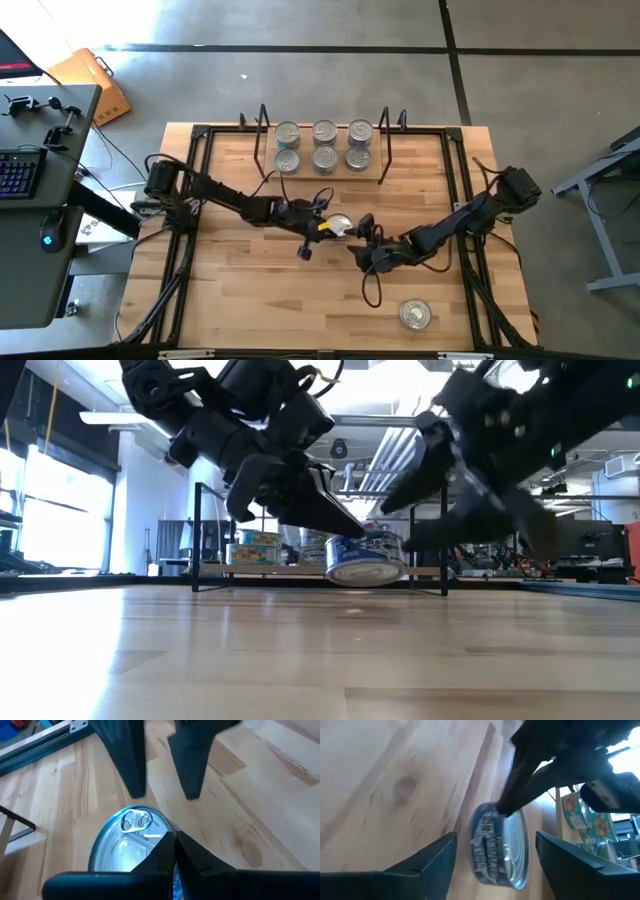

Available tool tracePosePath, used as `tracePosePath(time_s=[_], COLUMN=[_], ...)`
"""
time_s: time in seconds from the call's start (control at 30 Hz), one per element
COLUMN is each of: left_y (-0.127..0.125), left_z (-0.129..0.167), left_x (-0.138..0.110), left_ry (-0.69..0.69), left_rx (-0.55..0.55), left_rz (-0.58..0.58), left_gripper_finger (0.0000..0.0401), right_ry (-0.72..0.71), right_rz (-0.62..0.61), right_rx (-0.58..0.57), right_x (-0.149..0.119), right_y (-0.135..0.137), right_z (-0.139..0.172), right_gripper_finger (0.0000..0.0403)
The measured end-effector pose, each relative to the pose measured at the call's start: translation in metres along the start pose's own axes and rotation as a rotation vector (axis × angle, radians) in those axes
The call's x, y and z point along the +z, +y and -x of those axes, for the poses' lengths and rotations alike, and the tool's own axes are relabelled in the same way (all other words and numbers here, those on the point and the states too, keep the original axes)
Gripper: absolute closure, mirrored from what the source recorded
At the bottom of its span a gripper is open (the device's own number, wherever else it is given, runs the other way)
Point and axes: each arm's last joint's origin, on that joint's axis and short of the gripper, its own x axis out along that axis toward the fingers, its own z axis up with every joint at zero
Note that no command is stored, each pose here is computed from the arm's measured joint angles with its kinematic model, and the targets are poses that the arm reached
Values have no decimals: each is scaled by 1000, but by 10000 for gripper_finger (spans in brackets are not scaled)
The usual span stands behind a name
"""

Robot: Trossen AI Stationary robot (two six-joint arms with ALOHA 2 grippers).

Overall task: Stack canned seafood by type on shelf
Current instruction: Stack the blue tuna can on top of the blue tuna can on the shelf

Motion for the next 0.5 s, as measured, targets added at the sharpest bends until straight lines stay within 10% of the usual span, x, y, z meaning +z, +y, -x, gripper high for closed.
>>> tracePosePath(time_s=[0.5], left_y=[1], left_z=[0], left_x=[1], left_ry=[-11], left_rx=[2], left_rz=[14], left_gripper_finger=[401], right_ry=[49], right_rz=[5], right_rx=[-148], right_x=[-5], right_y=[22], right_z=[-26], right_gripper_finger=[198])
